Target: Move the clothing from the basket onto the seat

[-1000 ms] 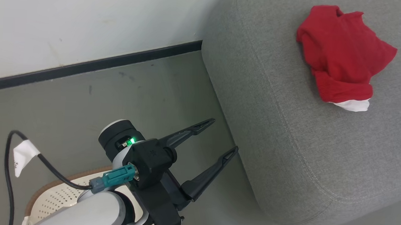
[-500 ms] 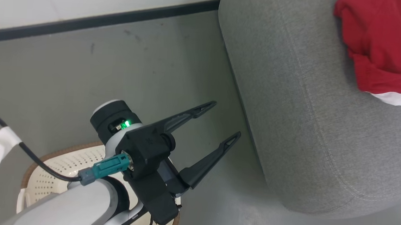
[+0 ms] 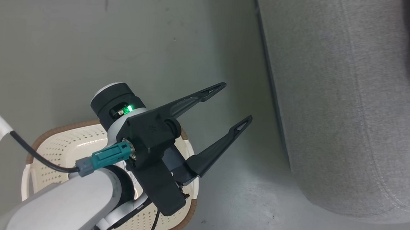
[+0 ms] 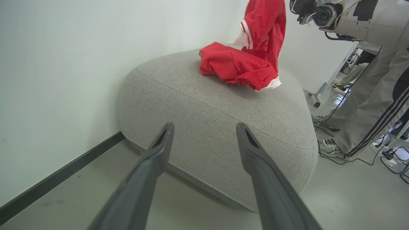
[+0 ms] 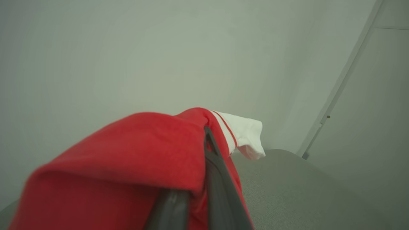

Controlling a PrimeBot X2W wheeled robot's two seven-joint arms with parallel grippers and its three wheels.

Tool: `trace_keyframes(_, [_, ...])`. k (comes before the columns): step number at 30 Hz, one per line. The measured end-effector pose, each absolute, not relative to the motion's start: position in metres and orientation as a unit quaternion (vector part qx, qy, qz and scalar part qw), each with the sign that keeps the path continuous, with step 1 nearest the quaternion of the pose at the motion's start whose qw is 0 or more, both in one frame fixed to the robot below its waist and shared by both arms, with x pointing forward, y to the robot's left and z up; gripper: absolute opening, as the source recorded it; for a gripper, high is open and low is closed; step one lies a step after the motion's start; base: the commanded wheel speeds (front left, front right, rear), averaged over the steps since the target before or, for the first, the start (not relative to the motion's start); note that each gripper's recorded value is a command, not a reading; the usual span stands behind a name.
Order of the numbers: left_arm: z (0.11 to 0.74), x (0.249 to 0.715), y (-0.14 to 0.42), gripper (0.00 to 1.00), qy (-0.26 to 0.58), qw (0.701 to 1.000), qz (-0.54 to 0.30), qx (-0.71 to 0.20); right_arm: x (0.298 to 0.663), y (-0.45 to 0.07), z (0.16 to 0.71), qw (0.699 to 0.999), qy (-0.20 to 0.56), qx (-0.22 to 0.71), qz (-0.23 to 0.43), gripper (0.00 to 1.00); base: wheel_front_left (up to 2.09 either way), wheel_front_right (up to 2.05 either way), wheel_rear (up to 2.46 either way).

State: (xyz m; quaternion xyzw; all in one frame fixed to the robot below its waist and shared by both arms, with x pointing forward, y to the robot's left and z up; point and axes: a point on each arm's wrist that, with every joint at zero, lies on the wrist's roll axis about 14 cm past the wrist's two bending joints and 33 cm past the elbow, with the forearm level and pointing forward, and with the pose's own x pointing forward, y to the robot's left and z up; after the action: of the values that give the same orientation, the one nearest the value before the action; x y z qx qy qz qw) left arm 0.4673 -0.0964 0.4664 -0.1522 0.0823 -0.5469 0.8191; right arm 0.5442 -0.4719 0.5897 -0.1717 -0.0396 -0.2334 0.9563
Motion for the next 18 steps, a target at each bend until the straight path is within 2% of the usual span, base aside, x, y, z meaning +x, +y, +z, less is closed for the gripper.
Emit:
trace_keyframes(8, [0.45, 0.479, -0.079, 1.0, 0.092, 0.835, -0.52, -0.155, 0.564, -0.445, 0.497, 0.964, 0.065, -0.155, -0.205, 0.0, 0.0, 0.0, 0.0])
trace_keyframes(11, [0.444, 0.48, -0.076, 1.0, 0.099, 0.837, -0.515, -0.154, 0.561, -0.443, 0.468, 0.96, 0.112, -0.153, -0.204, 0.0, 0.0, 0.0, 0.0])
trace_keyframes(17, [0.45, 0.482, -0.071, 1.0, 0.09, 0.843, -0.507, -0.153, 0.551, -0.438, 0.44, 0.952, 0.178, -0.154, -0.194, 0.0, 0.0, 0.0, 0.0])
trace_keyframes(18, [0.451, 0.482, -0.07, 1.0, 0.09, 0.845, -0.506, -0.151, 0.549, -0.438, 0.435, 0.95, 0.191, -0.151, -0.193, 0.04, 0.0, 0.0, 0.0])
